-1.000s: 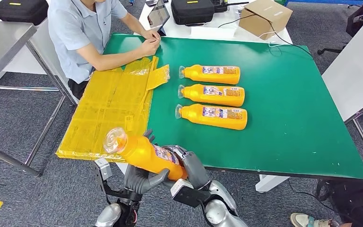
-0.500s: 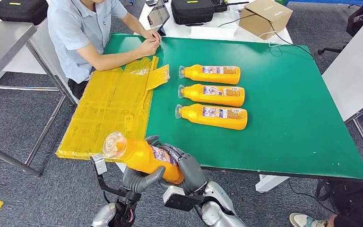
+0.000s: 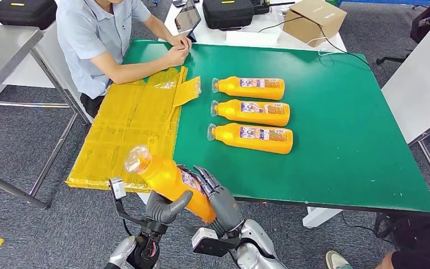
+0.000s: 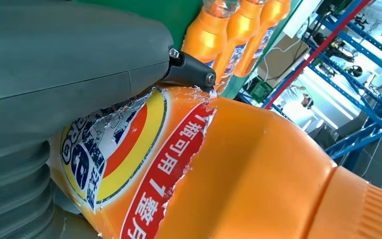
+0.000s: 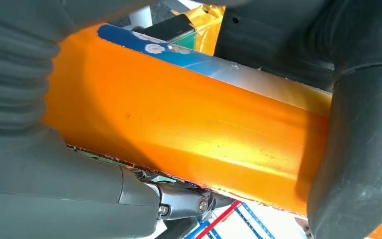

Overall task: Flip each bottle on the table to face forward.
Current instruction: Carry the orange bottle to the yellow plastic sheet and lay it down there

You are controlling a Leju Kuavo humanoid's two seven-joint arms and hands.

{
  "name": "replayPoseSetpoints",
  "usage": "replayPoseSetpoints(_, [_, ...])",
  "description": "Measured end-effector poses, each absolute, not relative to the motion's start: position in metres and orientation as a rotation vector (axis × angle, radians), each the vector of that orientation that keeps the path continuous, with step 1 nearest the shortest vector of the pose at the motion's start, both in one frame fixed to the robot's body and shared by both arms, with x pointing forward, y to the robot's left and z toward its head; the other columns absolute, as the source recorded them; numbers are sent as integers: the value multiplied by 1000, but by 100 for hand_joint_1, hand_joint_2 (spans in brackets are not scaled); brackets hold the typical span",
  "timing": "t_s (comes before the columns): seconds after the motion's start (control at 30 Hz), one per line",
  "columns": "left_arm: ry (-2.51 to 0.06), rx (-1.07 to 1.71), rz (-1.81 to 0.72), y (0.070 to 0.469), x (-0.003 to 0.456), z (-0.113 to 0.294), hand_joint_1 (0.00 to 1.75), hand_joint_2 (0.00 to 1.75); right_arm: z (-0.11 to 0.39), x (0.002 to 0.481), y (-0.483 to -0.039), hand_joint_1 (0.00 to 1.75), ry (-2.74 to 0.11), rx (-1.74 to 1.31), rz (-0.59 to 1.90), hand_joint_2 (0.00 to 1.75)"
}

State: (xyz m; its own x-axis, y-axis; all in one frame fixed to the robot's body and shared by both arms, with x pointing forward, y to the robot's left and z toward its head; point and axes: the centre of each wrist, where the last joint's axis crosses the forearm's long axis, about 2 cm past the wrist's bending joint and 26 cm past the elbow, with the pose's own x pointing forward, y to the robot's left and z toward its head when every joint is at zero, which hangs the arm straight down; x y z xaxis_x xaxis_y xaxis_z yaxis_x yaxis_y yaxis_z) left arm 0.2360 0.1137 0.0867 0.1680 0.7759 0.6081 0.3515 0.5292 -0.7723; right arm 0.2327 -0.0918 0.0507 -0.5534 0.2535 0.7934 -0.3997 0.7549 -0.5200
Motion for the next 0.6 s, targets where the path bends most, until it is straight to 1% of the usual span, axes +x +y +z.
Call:
replayPoseSetpoints(0.1, [-1424,-1025,420,114,236,86,175,175,49,232,-92,0,-1987,104,848,0])
replayPoseSetpoints(0.17, [-1435,-963,434,113,238,86,175,175,48,231,-92,0,-1999,80,842,0])
replayPoseSetpoints(0.23, [-1481,-820,407,114,244,87,175,175,48,228,-92,0,-2019,37,837,0])
replayPoseSetpoints(0.3, [-1555,-601,332,120,257,89,175,175,48,224,-91,0,-2040,-11,835,0])
replayPoseSetpoints(0.37, [-1623,-385,235,131,275,92,175,175,50,220,-89,0,-2058,-55,838,0])
replayPoseSetpoints(0.43, [-1666,-231,146,144,294,92,175,175,53,219,-88,0,-2080,-90,839,0])
replayPoseSetpoints(0.5, [-1697,-130,78,158,310,93,175,175,56,216,-86,0,-2101,-111,832,0])
replayPoseSetpoints(0.6, [-1717,-50,28,173,326,95,175,175,59,214,-86,0,-2118,-118,822,0])
